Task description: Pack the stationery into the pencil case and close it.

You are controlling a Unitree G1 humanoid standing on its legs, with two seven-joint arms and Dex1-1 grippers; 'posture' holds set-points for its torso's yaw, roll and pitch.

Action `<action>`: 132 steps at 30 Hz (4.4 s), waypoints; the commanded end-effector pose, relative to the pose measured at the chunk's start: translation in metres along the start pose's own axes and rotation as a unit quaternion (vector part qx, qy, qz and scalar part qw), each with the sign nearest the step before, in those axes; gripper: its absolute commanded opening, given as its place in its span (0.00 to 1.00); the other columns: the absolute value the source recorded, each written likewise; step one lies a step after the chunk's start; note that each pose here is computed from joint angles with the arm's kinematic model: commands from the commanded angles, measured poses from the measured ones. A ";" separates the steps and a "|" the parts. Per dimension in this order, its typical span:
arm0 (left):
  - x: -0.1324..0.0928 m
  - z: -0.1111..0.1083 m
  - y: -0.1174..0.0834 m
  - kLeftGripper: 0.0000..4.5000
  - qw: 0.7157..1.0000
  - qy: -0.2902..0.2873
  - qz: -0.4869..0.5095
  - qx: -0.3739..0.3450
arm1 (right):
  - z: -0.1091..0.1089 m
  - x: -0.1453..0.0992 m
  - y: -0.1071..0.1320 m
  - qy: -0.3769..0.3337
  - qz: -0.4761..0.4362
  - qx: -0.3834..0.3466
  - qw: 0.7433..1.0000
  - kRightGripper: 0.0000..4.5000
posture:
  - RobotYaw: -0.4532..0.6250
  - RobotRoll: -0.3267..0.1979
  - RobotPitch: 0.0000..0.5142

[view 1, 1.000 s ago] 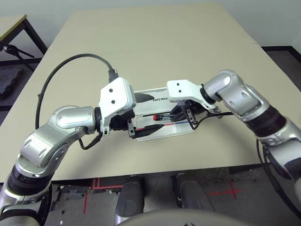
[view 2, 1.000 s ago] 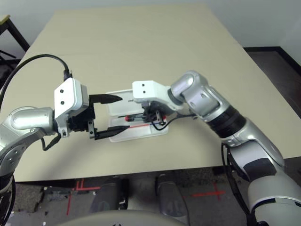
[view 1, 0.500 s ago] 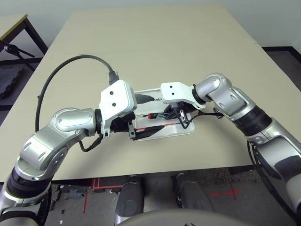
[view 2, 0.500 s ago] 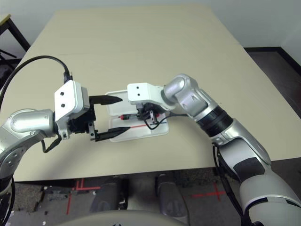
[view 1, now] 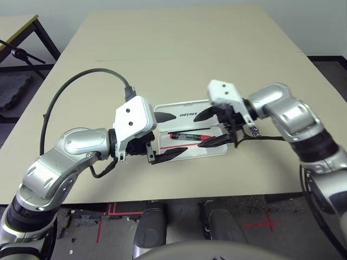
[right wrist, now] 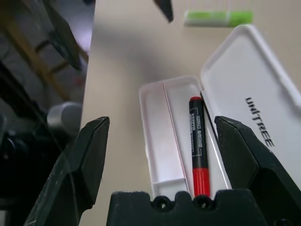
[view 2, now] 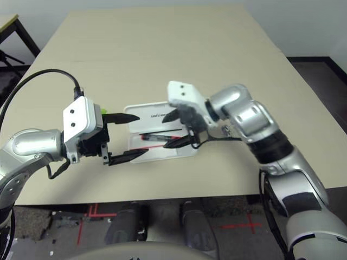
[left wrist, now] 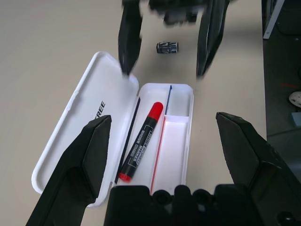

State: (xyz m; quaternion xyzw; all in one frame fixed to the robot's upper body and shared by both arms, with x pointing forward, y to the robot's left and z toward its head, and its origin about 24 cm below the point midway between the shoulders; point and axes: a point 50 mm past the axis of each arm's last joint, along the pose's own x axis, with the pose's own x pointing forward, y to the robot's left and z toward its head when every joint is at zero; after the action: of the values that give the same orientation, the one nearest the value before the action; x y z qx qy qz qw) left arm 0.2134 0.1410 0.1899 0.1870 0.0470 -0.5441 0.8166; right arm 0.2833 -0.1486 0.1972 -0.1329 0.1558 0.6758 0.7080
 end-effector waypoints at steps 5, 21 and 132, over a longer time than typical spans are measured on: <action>-0.012 -0.009 0.010 1.00 0.996 0.031 0.067 -0.039 | -0.019 -0.034 0.026 -0.032 -0.057 0.030 0.997 0.99 | 0.47 0.62 0.21; -0.049 -0.056 0.073 1.00 0.880 0.202 0.359 -0.235 | -0.029 -0.019 0.035 -0.047 -0.069 0.035 0.996 0.99 | 0.46 0.62 0.22; 0.044 -0.015 0.031 0.24 0.952 0.264 -0.113 0.101 | -0.024 -0.008 0.028 -0.048 -0.101 0.015 0.994 1.00 | 0.35 0.62 0.26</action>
State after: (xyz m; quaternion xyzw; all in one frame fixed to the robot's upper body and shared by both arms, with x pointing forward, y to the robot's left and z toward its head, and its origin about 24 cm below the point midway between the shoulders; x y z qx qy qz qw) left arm 0.2572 0.1198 0.1748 0.3958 0.2186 -0.5768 0.6804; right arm 0.2576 -0.1638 0.1780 -0.1019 0.1183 0.6039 0.7816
